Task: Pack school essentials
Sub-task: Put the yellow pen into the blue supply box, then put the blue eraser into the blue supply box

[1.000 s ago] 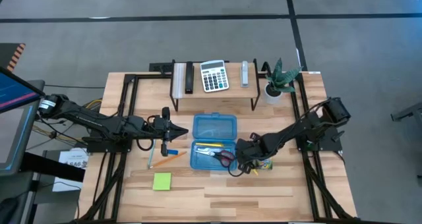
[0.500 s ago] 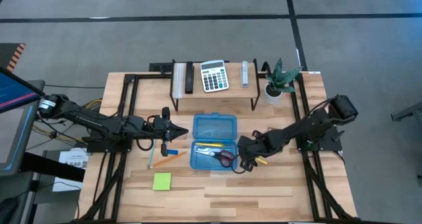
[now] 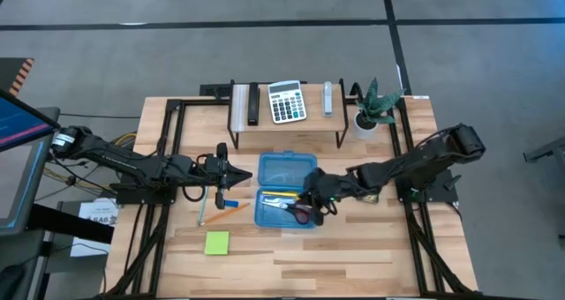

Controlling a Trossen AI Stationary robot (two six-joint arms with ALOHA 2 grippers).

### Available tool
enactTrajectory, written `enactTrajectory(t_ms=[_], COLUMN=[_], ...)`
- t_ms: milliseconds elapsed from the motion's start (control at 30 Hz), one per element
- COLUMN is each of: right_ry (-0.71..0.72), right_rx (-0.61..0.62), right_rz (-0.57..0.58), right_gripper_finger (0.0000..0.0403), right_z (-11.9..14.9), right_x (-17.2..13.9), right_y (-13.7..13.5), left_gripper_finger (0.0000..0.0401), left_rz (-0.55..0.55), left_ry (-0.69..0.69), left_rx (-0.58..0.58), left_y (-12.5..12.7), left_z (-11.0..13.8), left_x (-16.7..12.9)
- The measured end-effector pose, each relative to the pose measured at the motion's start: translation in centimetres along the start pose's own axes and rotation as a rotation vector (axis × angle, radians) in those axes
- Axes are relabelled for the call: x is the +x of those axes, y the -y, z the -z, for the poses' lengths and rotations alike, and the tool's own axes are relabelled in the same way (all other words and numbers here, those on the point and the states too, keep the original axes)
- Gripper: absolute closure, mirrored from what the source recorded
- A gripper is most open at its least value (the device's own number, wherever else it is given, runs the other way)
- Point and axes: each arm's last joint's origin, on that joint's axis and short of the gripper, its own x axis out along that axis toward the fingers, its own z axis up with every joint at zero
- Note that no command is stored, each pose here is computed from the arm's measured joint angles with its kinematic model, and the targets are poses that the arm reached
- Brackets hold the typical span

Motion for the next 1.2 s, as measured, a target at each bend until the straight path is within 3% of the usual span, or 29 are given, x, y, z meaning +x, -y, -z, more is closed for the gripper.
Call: enactTrajectory(t_ms=[133,300,433,633,933,1200], right_ry=[0.005,-0.074,-0.154,-0.25,-0.284,-0.153], right_rx=[-0.043,-0.088,-0.12,-0.139,-0.141,-0.174], right_rz=[-0.011,-0.061,-0.033,0.004,0.027,0.07], right_gripper_finger=[0.0356,0.0356,0.0352,0.0311,0.0219,0.0217], right_z=[-1.4,-2.2,-2.7,-2.6,-3.2,-3.9], right_x=[1.8,4.9,6.5,8.1,6.2,0.9], right_y=[-0.1,-0.3,-0.5,-0.6,-0.9,-3.2], left_gripper_finger=[0.04,0.04,0.04,0.04,0.04,0.04], left_rz=[-0.001,0.0,-0.001,-0.002,-0.001,-0.007], left_ry=[-0.002,-0.004,-0.017,-0.027,-0.025,-0.072], left_rx=[0.001,0.001,0.006,0.01,0.009,0.018], left_y=[0.0,0.0,0.0,0.0,0.0,-0.1], left_z=[0.0,0.0,0.2,0.3,0.3,0.7], left_x=[0.0,0.0,0.0,0.0,0.0,0.0])
